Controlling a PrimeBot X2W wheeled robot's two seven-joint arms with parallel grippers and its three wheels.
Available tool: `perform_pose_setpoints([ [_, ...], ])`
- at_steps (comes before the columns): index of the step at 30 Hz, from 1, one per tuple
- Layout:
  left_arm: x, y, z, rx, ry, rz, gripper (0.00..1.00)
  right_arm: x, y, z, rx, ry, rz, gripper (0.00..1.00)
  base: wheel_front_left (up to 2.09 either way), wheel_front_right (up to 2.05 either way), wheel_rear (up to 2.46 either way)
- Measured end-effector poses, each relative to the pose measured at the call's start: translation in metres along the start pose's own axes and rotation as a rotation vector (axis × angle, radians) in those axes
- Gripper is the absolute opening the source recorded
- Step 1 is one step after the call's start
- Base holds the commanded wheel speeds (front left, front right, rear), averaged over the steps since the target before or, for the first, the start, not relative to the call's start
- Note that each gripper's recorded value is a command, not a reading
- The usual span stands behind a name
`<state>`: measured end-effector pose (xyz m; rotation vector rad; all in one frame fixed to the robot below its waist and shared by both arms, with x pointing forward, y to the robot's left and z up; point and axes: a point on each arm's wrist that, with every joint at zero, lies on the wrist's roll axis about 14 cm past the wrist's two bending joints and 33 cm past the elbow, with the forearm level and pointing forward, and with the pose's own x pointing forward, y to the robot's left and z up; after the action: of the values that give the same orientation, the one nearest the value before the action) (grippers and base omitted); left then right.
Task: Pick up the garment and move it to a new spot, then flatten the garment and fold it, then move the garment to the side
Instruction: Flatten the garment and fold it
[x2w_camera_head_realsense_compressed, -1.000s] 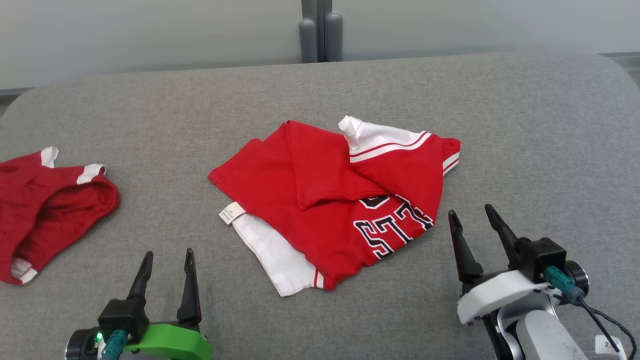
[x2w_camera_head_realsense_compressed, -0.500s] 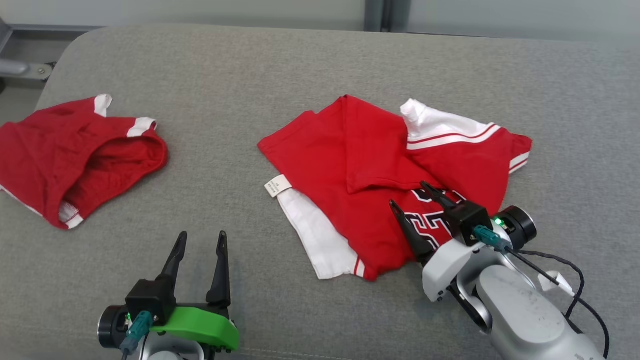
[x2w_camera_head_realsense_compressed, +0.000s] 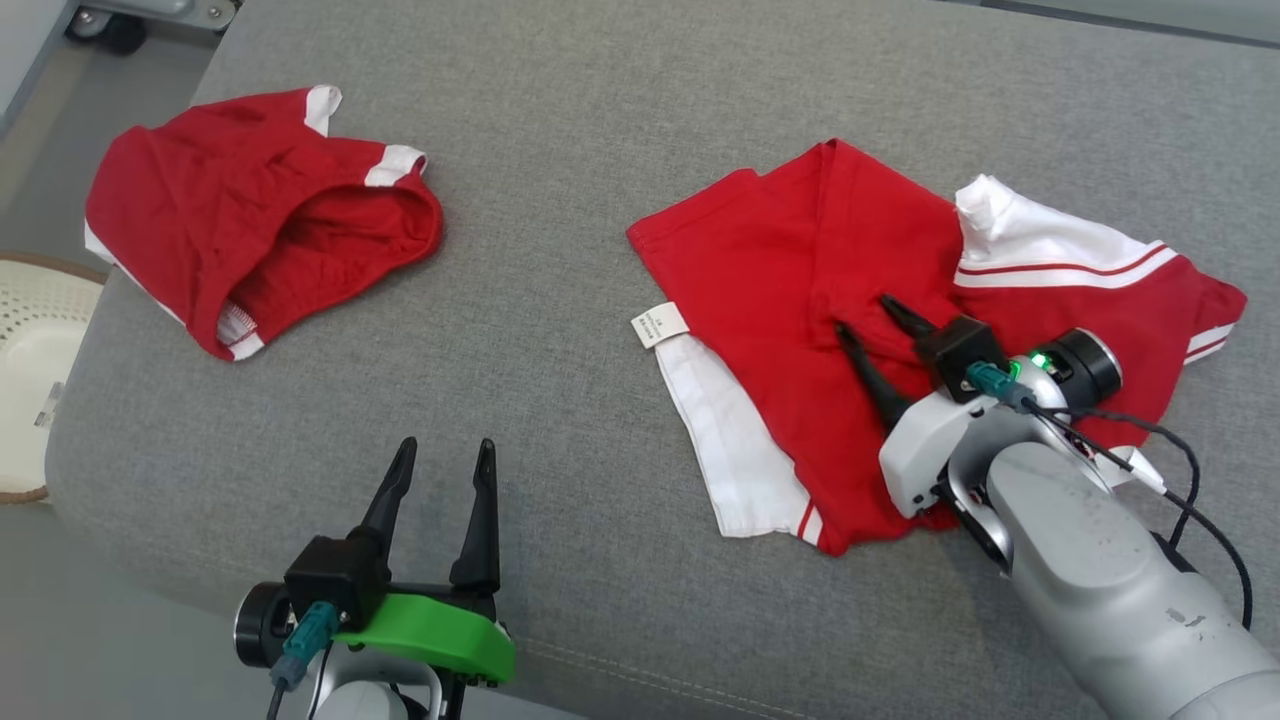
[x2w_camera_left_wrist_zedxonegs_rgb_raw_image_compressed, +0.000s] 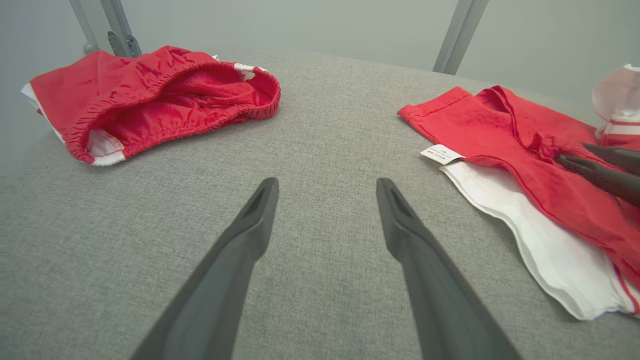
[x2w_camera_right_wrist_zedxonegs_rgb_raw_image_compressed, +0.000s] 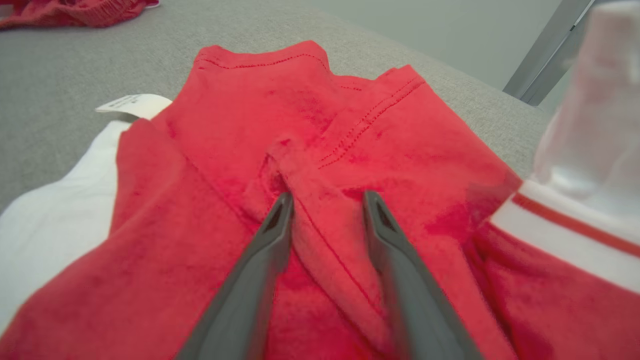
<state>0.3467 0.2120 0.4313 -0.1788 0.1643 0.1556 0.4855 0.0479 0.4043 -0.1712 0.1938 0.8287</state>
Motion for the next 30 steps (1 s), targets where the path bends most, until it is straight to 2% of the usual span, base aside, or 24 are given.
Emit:
perform_pose_setpoints([
  [4, 0.001, 0.003, -0.003, -0.001, 0.011, 0.016, 1.0, 0.011, -0.013, 0.003, 0.006, -0.017, -0.023, 0.0, 0.0, 0.0, 0.0],
  [8, 0.004, 0.003, -0.001, -0.005, 0.009, 0.017, 1.0, 0.022, -0.036, 0.026, -0.02, -0.087, -0.056, 0.0, 0.0, 0.0, 0.0],
  [12, 0.009, -0.004, 0.003, -0.01, -0.001, -0.004, 1.0, 0.039, -0.06, 0.062, -0.099, -0.163, -0.074, 0.0, 0.0, 0.0, 0.0],
  [15, 0.009, -0.005, 0.007, -0.018, -0.009, -0.007, 1.0, 0.056, -0.066, 0.087, -0.151, -0.19, -0.063, 0.0, 0.0, 0.0, 0.0],
  [20, 0.001, -0.004, 0.004, -0.035, 0.004, 0.007, 1.0, 0.082, -0.071, 0.105, -0.222, -0.173, -0.047, 0.0, 0.0, 0.0, 0.0],
  [21, -0.001, -0.003, 0.003, -0.034, 0.006, 0.014, 1.0, 0.087, -0.075, 0.108, -0.234, -0.165, -0.054, 0.08, 0.0, 0.0, 0.0],
  [22, -0.003, -0.001, 0.003, -0.035, 0.008, 0.024, 1.0, 0.091, -0.08, 0.111, -0.23, -0.161, -0.066, 0.71, 0.0, 0.0, 0.0],
  [23, -0.005, 0.001, 0.003, -0.035, 0.009, 0.031, 1.0, 0.095, -0.084, 0.113, -0.226, -0.156, -0.075, 1.0, 0.0, 0.0, 0.0],
  [30, -0.01, 0.015, 0.004, -0.022, 0.008, 0.083, 1.0, 0.104, -0.063, 0.106, -0.148, -0.178, -0.055, 1.0, 0.0, 0.0, 0.0],
])
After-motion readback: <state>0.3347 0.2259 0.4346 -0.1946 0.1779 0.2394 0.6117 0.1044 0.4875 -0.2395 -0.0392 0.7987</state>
